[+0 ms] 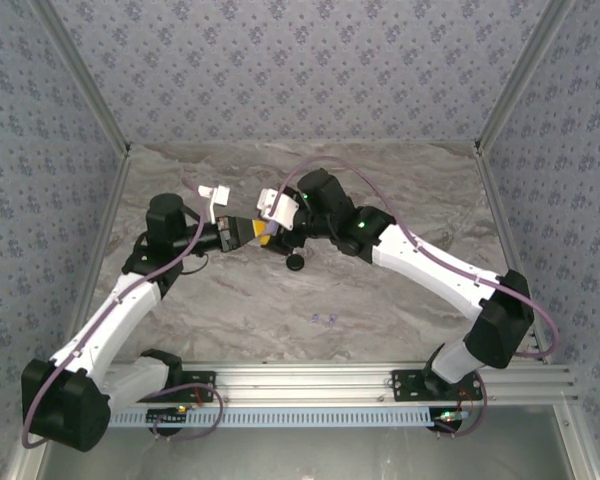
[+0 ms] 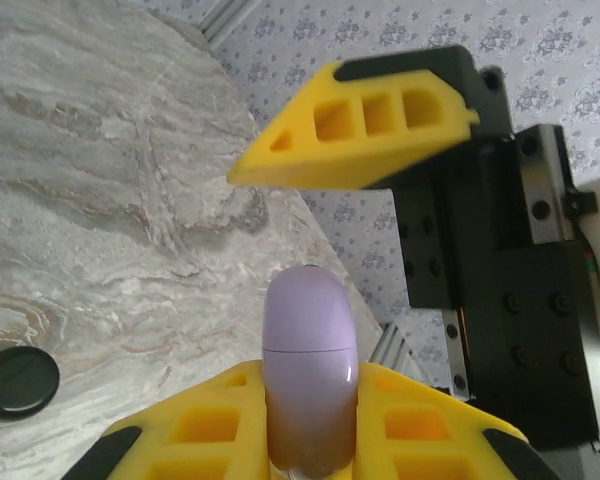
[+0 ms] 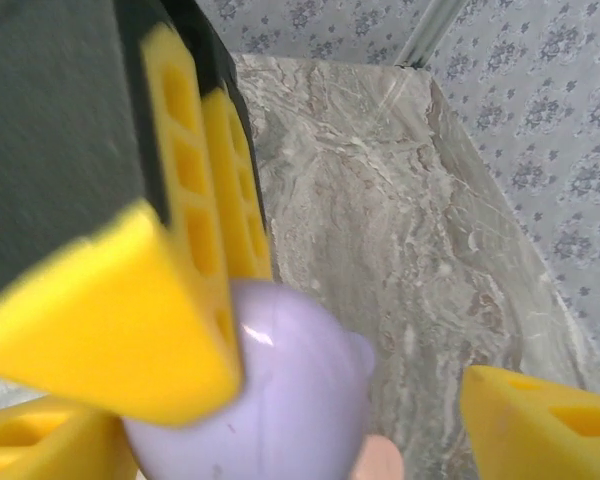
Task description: Insert wireless bluetooth earbuds into charging case
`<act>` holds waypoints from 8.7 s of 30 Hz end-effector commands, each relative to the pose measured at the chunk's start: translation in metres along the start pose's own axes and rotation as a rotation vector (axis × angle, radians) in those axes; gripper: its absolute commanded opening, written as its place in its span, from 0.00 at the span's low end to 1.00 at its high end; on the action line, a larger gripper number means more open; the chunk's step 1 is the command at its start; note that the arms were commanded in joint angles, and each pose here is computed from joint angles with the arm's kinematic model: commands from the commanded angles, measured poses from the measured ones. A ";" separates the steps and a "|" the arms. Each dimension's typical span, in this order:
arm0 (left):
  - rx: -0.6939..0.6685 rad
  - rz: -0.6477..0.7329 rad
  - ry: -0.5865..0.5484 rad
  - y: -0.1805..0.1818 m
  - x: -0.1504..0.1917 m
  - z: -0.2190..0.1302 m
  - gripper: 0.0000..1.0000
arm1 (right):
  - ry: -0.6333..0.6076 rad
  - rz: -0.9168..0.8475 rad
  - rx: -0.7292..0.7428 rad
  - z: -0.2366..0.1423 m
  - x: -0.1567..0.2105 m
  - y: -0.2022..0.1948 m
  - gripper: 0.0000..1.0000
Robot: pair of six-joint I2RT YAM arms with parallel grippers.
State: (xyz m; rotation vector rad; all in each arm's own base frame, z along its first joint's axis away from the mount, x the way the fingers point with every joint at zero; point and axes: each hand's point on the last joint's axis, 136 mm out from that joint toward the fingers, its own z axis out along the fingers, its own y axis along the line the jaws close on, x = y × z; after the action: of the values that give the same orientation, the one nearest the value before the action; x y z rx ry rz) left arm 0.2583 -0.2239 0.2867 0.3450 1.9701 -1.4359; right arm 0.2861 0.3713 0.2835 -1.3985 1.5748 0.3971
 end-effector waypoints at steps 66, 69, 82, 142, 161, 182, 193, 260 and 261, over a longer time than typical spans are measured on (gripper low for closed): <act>0.029 0.792 -0.212 -0.058 0.012 -0.017 0.00 | -0.149 0.163 -0.006 -0.049 -0.039 -0.038 0.81; 0.021 0.791 -0.210 -0.057 0.012 -0.017 0.00 | -0.153 0.179 0.010 -0.060 -0.040 -0.040 0.81; -0.037 0.777 -0.285 -0.046 0.014 -0.027 0.00 | 0.259 0.806 0.184 -0.100 0.083 0.001 0.74; -0.073 0.769 -0.272 -0.042 0.028 -0.040 0.00 | 0.970 1.051 0.105 0.012 0.240 0.164 0.24; -0.086 0.767 -0.264 -0.039 0.028 -0.039 0.00 | 0.946 0.957 0.077 0.046 0.226 0.148 0.29; -0.101 0.770 -0.272 -0.037 0.027 -0.041 0.00 | 1.064 0.953 0.088 0.028 0.233 0.169 0.35; -0.105 0.769 -0.273 -0.037 0.026 -0.040 0.00 | 1.117 0.947 0.085 0.023 0.248 0.179 0.32; -0.114 0.764 -0.265 -0.035 0.026 -0.040 0.00 | 1.039 0.895 0.105 0.035 0.233 0.162 0.34; -0.114 0.766 -0.266 -0.036 0.025 -0.040 0.00 | 1.044 0.892 0.100 0.035 0.234 0.164 0.34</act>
State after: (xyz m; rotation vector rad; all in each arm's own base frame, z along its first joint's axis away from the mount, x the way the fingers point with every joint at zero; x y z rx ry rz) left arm 0.2070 -0.2054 0.2838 0.7137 1.5115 -0.8380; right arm 0.1842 0.3149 0.0258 -0.6955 3.0055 0.1119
